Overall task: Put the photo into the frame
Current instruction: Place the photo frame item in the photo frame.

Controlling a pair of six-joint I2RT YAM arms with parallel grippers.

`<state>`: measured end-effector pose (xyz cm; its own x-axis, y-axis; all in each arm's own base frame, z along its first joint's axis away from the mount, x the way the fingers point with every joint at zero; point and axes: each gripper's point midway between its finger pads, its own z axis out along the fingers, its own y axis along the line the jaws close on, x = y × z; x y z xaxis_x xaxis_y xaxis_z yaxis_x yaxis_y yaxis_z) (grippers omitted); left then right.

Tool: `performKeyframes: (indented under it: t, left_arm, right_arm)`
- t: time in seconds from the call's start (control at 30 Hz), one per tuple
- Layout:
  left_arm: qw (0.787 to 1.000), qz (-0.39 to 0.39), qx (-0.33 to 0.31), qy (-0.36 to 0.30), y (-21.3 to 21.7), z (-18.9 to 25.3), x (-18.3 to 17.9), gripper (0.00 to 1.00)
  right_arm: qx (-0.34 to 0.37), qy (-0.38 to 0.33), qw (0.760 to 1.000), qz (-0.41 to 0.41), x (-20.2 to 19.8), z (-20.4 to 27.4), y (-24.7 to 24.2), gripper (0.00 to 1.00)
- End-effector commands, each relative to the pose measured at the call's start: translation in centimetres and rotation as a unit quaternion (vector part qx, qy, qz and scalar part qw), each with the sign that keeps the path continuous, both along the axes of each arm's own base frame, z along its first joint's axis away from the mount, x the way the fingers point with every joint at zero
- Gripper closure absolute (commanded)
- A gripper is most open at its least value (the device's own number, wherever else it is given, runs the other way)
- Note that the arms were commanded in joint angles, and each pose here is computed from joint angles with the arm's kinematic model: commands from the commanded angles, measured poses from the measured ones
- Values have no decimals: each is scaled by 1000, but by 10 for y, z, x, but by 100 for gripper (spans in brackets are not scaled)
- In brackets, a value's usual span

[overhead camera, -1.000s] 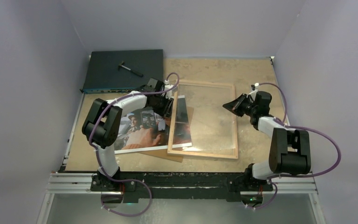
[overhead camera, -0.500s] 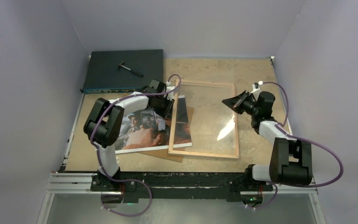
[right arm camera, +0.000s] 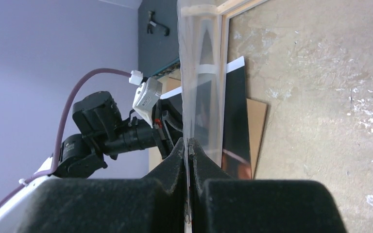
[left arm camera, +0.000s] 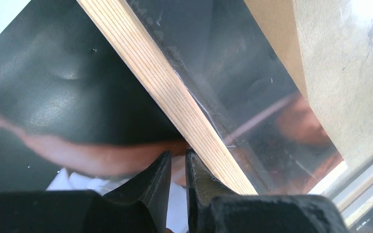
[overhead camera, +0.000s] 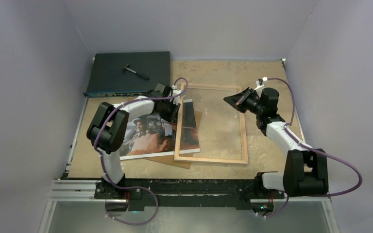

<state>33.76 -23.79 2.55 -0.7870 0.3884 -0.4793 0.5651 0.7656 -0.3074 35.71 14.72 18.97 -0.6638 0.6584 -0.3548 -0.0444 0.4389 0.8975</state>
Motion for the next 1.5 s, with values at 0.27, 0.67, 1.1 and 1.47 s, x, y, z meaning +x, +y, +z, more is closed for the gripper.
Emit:
performKeyframes:
  t: [0.27,0.67,1.1,1.47]
  left_arm:
    - [1000,-14,-21,-8,-7,11,-7,89]
    - [1000,-6,-29,-3,1,15,-10,92]
    - [999,-6,-34,1,-2,13,-11,94]
    - [999,-5,-36,4,-2,11,-12,95]
  right_arm:
    - [3,12,999,-37,4,44,3,100]
    - [-4,-2,999,-51,3,55,1,100]
    - [-27,21,998,-58,5,21,-2,100]
    - [-29,60,997,-37,4,-11,3,100]
